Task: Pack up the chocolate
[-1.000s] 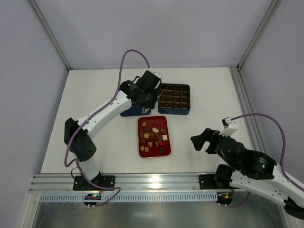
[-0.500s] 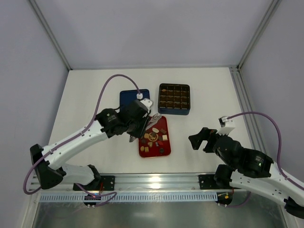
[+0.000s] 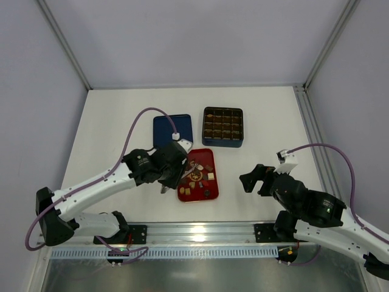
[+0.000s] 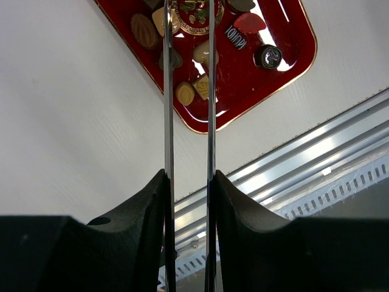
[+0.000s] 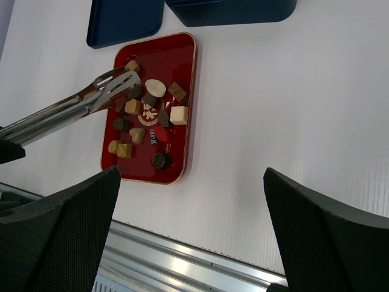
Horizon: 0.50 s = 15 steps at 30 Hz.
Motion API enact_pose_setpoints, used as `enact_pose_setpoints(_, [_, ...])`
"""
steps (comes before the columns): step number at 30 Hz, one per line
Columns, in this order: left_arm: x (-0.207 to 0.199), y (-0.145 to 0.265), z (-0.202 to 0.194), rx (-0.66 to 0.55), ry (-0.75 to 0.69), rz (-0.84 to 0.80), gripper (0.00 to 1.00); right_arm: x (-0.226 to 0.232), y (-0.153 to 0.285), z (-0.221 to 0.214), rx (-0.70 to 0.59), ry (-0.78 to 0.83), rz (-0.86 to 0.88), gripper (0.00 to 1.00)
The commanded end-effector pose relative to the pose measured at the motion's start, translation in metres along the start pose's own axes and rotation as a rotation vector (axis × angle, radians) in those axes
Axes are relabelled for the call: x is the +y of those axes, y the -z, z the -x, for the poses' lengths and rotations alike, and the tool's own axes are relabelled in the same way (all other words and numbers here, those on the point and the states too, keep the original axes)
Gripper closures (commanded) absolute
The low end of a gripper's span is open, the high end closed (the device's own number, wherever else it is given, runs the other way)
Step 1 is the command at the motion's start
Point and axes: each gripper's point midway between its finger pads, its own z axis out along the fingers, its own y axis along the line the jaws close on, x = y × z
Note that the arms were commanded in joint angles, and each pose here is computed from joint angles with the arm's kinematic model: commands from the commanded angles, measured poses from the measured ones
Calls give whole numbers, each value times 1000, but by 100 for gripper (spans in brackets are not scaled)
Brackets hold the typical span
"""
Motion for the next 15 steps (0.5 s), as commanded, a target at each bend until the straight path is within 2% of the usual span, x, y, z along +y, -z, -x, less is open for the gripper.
enact_pose_setpoints(1, [-4,-4,8,-34,7,-11,65,6,0,5,-20,-33,15,0])
enact_pose_setpoints(15, [-5,-17,-1,7,-11,-11,63,6,-1,4,-19,-38,17,0])
